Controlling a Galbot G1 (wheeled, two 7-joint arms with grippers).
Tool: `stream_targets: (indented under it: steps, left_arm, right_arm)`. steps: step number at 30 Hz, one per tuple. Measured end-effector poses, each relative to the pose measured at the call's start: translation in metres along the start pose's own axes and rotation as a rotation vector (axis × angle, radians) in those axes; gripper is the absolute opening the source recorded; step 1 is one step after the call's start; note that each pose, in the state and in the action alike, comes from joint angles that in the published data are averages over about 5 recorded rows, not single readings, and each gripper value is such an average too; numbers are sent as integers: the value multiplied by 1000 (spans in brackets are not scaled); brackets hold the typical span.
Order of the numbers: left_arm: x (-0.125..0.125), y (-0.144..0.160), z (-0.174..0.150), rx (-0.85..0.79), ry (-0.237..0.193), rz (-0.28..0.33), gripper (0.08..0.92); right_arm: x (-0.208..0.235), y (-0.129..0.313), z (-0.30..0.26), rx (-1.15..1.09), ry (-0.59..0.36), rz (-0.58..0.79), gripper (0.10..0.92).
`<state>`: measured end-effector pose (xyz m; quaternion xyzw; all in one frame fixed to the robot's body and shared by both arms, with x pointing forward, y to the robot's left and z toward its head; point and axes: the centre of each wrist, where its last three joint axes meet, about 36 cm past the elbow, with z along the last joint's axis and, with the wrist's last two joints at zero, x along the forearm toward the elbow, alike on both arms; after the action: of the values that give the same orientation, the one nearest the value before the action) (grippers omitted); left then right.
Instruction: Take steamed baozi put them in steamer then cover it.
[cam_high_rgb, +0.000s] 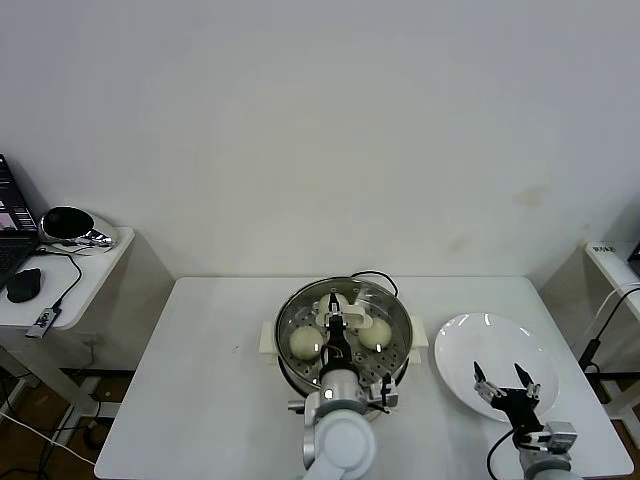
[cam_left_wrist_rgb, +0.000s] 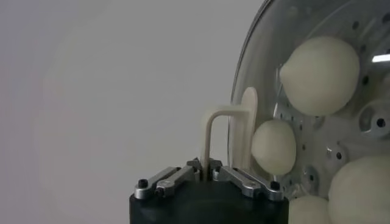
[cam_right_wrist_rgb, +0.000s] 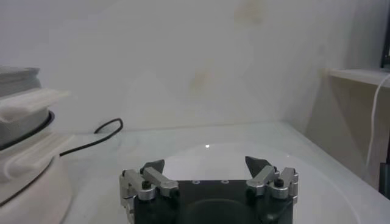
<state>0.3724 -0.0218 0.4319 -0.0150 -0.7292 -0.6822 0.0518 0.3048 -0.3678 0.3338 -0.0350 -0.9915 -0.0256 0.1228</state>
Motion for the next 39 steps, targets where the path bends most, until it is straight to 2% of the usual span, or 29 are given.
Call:
stream_targets:
  steps: [5, 8, 23, 29, 39]
  left_arm:
    - [1, 0, 0, 4, -3, 2, 146]
    - [3, 0, 2, 5, -5, 8, 198]
    - [24, 15, 7, 43, -41, 11, 647]
    - [33, 23, 9, 71, -54, 8, 798]
    - [52, 36, 22, 131, -69, -29, 823]
  right_arm:
    - [1, 1, 1, 0, 3, -2, 823]
    - [0, 2, 1, -1, 2, -3, 823]
    - [1, 4, 4, -1, 5, -6, 823]
    - [1, 4, 5, -1, 8, -4, 823]
    - [1, 4, 4, -12, 12, -8, 823]
